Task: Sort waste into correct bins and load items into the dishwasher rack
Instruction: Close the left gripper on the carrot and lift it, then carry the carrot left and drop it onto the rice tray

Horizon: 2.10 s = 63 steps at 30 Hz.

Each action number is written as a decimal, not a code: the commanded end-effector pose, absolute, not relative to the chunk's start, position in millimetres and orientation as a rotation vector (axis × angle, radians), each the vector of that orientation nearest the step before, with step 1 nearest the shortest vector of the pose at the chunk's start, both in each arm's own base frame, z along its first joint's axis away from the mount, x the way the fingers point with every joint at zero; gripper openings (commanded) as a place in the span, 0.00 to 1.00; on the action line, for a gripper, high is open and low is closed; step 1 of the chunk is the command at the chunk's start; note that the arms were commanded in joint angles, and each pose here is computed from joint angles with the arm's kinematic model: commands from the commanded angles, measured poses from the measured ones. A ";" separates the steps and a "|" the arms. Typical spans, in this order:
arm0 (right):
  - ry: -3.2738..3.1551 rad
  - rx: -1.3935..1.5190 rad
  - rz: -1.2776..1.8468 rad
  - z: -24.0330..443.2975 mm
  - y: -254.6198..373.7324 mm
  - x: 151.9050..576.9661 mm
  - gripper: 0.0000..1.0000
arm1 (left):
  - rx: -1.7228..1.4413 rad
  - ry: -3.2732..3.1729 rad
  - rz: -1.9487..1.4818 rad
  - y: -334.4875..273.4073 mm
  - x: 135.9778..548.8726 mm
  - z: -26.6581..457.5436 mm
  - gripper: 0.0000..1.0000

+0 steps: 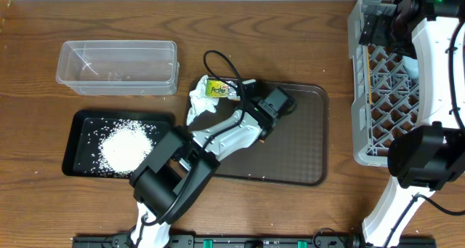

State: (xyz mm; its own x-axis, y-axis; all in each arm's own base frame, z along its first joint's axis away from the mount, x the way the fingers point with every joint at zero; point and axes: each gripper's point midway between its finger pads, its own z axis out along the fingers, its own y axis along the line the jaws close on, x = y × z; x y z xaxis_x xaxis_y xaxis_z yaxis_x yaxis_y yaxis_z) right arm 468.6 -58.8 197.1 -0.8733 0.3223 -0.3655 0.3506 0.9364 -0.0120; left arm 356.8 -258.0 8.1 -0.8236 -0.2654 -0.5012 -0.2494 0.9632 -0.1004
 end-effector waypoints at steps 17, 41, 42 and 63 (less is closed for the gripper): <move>2.726 0.484 -0.134 198.8 -63.8 467.9 0.99 | -0.331 2.583 -0.011 -259.9 350.9 15.0 0.34; 2.726 0.484 -0.134 198.8 -63.8 467.9 0.99 | -0.429 2.644 0.115 -178.9 301.1 115.4 0.30; 2.726 0.484 -0.134 198.8 -63.8 467.9 0.99 | -0.458 2.640 0.120 -171.6 302.7 118.0 0.31; 2.726 0.484 -0.134 198.8 -63.8 467.9 0.99 | -1.447 2.497 0.352 48.4 299.3 106.9 0.32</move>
State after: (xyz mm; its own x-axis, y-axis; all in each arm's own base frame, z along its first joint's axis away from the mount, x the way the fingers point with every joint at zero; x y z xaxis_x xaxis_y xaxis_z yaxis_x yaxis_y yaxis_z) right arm 468.7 -58.8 197.1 -0.8731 0.3223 -0.3658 0.3506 0.9364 -0.0119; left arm 305.1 30.0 108.5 -0.5499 -0.7697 -0.3243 -0.8289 0.5505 0.0992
